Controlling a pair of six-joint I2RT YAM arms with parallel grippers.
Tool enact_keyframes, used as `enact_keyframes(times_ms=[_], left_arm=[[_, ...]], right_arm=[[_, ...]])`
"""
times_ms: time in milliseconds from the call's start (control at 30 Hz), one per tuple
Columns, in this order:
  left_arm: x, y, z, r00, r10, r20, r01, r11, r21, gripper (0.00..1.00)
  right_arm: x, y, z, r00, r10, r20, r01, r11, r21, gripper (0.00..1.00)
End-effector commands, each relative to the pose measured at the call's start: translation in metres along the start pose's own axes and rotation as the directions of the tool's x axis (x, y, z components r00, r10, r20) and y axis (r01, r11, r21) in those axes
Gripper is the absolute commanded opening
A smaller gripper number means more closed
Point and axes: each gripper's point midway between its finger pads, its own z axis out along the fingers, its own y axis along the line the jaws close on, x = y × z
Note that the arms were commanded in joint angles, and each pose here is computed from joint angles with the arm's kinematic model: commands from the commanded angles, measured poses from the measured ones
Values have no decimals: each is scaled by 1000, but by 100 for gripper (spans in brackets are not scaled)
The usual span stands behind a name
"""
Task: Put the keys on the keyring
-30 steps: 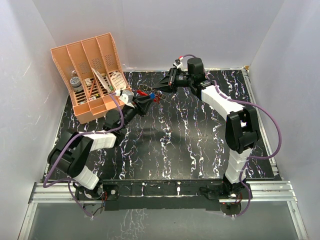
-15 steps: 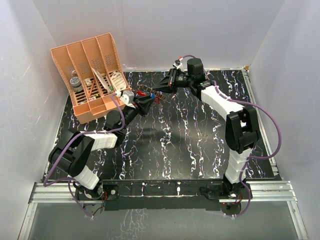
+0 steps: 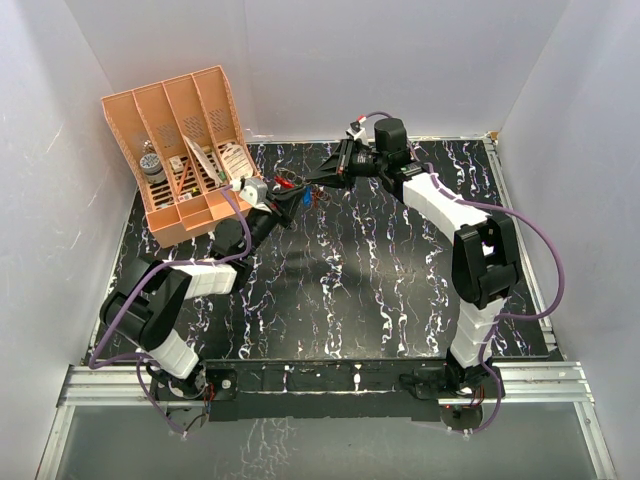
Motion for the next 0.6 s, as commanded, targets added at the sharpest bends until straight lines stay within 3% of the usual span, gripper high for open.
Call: enact_keyframes(times_ms=[0,167,467,567], left_arm=[[-28,-3,12,995,24,99,-25,1000,2,0],[-31,-3,9,995,27,97,-27,1000,-4,0],[-35,-8,-7,998,67,0,-67,998,-13,0],[-39,-9,-13,995,95,-13,-95,995,-13,0]], right_arm=[[10,36,-13,994,-106,13,106,992,-62,0],[12,33,-13,994,-108,7,108,993,-58,0],[10,35,-11,992,-123,5,123,989,-78,0],[10,34,-12,991,-130,8,130,988,-77,10]])
